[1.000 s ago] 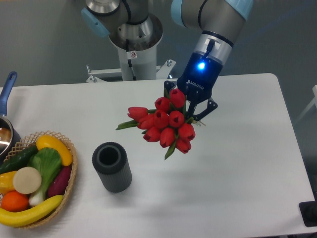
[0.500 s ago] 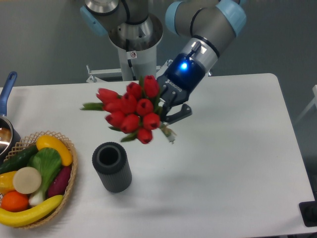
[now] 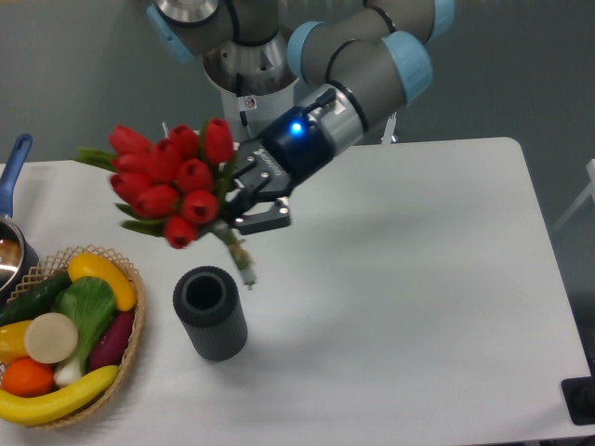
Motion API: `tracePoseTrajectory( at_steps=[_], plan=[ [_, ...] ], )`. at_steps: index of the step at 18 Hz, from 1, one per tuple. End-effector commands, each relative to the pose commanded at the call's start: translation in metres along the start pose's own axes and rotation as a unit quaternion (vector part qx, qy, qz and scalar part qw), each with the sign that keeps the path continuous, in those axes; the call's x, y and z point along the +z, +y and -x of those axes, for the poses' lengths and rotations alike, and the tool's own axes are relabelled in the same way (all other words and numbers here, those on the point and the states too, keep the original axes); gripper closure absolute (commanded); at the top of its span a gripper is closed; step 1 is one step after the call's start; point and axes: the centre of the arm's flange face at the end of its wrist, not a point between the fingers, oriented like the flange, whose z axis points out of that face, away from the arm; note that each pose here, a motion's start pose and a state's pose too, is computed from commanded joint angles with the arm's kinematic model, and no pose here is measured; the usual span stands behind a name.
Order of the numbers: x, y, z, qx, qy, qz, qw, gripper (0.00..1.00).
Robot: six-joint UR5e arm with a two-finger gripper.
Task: Insert the flowers into the vase
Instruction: 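Swing the held tulips over the black vase, stems pointing down, then lower the tulip stems into the black vase opening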
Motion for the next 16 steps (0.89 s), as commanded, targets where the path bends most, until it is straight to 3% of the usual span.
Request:
tracePoseTrajectory(
  at_steps=[6,16],
  plan=[
    [0.021,0.016,-0.002,-0.016,0.019,0.002,0.9997,0.7],
    [0.025,0.058,0.009,-0.056,0.022,0.005,0.9982,0.7]
  ],
)
